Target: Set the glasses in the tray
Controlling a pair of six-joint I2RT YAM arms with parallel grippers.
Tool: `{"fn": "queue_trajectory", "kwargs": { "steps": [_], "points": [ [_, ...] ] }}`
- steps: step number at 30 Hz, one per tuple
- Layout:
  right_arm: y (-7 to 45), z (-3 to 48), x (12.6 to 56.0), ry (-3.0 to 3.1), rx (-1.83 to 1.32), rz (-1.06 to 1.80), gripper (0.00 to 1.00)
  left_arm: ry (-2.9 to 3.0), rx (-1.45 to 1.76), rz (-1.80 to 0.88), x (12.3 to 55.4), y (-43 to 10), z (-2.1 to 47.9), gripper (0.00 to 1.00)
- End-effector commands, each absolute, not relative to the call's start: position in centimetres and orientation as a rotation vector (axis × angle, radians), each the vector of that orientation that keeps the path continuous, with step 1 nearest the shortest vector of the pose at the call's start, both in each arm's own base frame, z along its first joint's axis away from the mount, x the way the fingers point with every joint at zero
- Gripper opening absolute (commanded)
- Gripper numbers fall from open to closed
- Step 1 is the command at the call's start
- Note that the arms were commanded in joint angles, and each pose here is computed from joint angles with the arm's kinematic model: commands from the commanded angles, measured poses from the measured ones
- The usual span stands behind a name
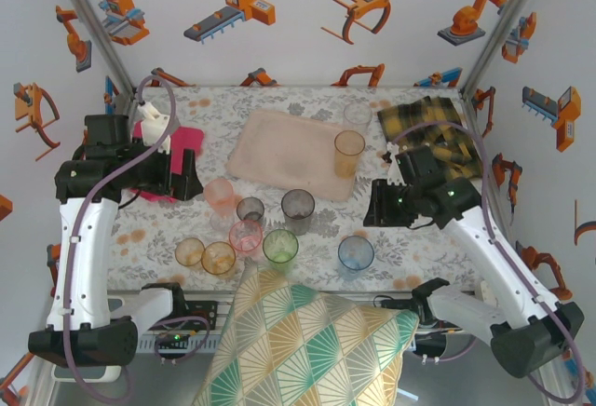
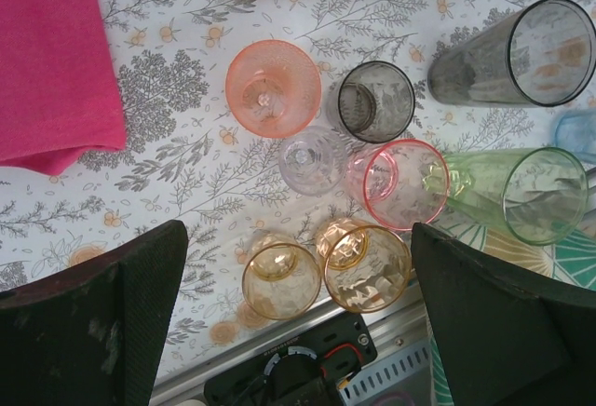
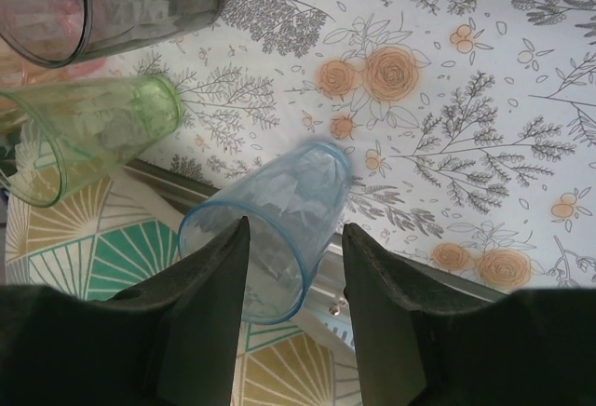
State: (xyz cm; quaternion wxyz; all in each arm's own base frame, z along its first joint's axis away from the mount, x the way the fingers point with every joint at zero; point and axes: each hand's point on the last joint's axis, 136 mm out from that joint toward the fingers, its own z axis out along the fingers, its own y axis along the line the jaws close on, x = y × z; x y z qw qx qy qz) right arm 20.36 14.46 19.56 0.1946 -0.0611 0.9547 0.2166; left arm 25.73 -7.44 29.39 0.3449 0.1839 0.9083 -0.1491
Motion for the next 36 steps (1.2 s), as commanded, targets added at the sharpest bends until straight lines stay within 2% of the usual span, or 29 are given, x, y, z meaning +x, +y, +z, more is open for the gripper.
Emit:
{"fn": "queue_trajectory", "kwargs": {
  "steps": [1,15,36],
  "points": [
    [14.6,19.0,18.9,2.719,-0.162,0.64,0.45,2.377,0.506,-0.398,25.3,-7.7,29.1,0.97],
    [14.2,17.8,16.8,2.79,-0.212,0.564,0.45,2.39,0.505,-0.41,25.6,-7.9,28.8,0.97],
    [14.9,14.7,17.3,2.857,-0.249,0.418,0.42,2.385,0.505,-0.399,25.2,-7.8,28.7,0.97]
  ]
}}
